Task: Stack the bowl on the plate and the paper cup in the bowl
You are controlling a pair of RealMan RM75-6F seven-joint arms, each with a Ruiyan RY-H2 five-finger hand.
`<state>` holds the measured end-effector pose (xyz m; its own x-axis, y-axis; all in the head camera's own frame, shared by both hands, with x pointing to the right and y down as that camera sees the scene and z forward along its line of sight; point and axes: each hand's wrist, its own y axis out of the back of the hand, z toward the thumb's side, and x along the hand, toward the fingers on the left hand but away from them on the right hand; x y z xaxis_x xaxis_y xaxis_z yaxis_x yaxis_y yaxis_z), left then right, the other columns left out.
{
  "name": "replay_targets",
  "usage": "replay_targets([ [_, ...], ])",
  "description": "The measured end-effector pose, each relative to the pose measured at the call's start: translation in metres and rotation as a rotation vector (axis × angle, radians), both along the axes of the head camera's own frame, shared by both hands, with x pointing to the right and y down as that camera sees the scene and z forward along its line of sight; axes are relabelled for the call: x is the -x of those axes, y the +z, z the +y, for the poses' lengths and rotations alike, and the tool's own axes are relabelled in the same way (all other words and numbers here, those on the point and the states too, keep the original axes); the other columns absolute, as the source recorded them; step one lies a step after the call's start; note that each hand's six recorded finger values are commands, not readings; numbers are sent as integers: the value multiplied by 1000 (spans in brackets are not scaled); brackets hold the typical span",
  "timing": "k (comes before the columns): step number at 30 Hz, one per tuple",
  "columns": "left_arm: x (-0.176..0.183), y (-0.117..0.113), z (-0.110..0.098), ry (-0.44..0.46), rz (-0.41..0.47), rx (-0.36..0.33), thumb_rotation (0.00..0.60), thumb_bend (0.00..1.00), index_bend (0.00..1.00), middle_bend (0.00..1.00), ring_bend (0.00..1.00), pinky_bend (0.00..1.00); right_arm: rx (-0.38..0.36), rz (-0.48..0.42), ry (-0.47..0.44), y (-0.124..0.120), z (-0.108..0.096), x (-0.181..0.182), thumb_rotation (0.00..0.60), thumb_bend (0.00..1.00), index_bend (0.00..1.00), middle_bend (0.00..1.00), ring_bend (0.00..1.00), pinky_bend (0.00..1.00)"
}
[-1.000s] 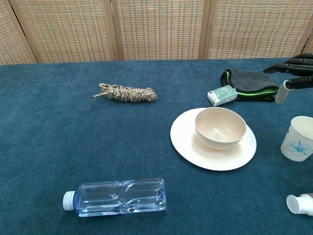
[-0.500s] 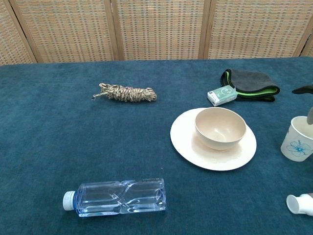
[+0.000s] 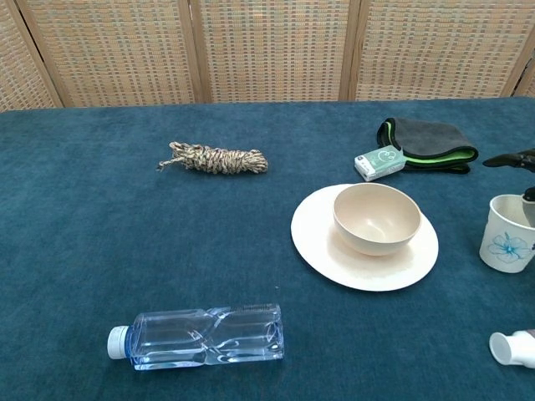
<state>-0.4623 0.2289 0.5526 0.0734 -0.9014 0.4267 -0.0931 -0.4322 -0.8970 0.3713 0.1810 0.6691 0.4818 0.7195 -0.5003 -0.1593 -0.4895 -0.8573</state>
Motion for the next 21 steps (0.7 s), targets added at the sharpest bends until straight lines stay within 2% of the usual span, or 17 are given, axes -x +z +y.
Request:
replay_targets([
  [10, 1, 0, 0, -5, 0, 0, 600, 0, 0, 0, 0, 0, -28, -74, -3, -8, -5, 11, 600, 458, 660, 0, 0, 0],
  [21, 1, 0, -1, -6, -2, -1, 600, 0, 0, 0, 0, 0, -104, -223, -21, -51, -29, 50, 600, 461, 660, 0, 0, 0],
])
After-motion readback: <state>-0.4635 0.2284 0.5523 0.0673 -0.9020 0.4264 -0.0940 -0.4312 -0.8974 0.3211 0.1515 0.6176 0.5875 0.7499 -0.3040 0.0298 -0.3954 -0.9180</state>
